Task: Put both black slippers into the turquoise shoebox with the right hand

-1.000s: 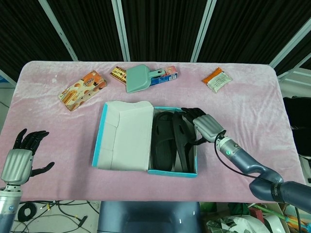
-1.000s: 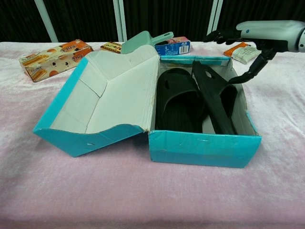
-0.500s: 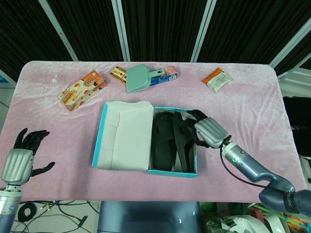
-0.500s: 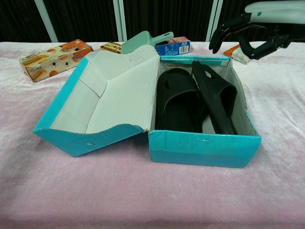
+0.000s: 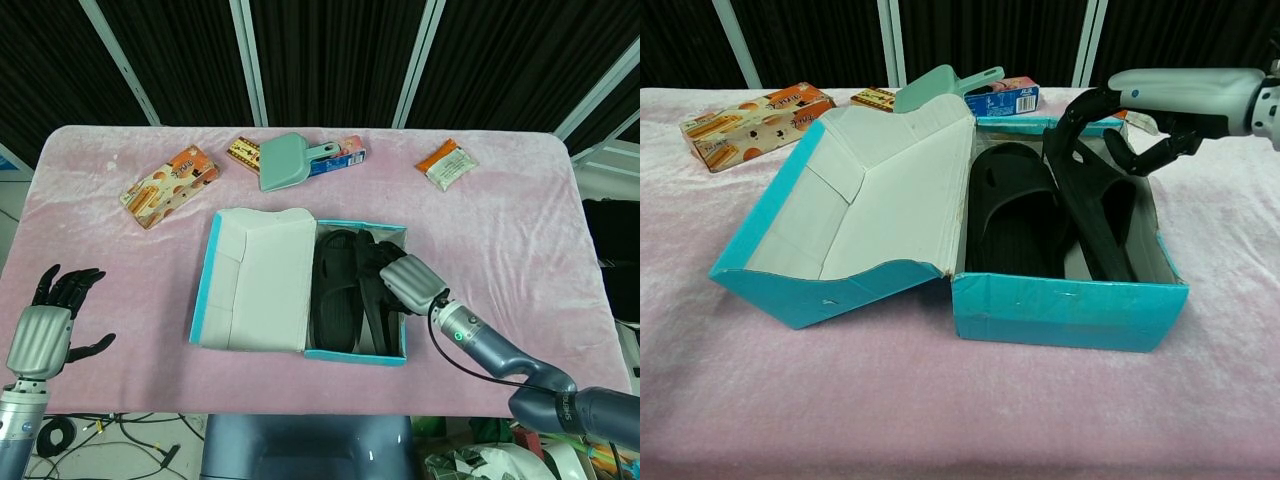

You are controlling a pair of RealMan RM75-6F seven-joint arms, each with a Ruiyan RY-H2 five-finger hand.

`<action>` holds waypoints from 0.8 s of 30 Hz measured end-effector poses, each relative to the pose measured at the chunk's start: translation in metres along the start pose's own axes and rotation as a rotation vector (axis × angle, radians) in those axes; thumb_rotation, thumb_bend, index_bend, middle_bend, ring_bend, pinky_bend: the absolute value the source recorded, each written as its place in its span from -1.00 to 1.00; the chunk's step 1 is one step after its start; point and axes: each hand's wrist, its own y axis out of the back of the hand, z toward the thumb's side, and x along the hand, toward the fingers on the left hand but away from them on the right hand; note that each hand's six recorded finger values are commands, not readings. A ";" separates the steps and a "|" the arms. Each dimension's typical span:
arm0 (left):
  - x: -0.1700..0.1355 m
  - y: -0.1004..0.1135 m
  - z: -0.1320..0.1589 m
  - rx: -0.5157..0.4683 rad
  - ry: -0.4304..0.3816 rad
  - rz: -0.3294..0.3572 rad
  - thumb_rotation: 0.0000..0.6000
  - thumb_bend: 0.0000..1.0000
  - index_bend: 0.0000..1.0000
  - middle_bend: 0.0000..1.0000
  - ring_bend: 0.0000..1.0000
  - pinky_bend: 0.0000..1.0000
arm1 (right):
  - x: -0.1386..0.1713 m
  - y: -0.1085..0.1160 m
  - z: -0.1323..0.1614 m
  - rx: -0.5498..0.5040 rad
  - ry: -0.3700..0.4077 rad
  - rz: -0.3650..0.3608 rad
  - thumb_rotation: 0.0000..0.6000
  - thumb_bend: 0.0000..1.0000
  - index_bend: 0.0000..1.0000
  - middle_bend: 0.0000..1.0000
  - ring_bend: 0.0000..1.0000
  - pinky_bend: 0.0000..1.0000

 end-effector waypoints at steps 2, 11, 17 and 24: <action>0.000 0.000 -0.001 -0.001 0.001 0.000 1.00 -1.00 -0.68 -0.69 -0.74 -1.00 | -0.001 -0.002 0.002 0.006 0.001 0.007 1.00 0.66 -0.36 -0.42 -0.96 -0.89; -0.001 -0.001 -0.002 -0.003 0.004 -0.001 1.00 -1.00 -0.68 -0.69 -0.74 -1.00 | -0.003 -0.015 -0.003 0.031 -0.027 0.035 1.00 0.66 -0.36 -0.42 -0.96 -0.89; -0.003 -0.001 -0.003 -0.003 0.005 0.002 1.00 -1.00 -0.68 -0.69 -0.74 -1.00 | -0.002 -0.022 -0.021 0.033 -0.074 0.045 1.00 0.66 -0.36 -0.41 -0.96 -0.89; -0.003 0.000 -0.002 -0.006 -0.002 0.007 1.00 -1.00 -0.68 -0.69 -0.74 -1.00 | 0.007 -0.020 -0.024 0.030 -0.077 0.028 1.00 0.21 -0.48 -0.52 -0.96 -0.89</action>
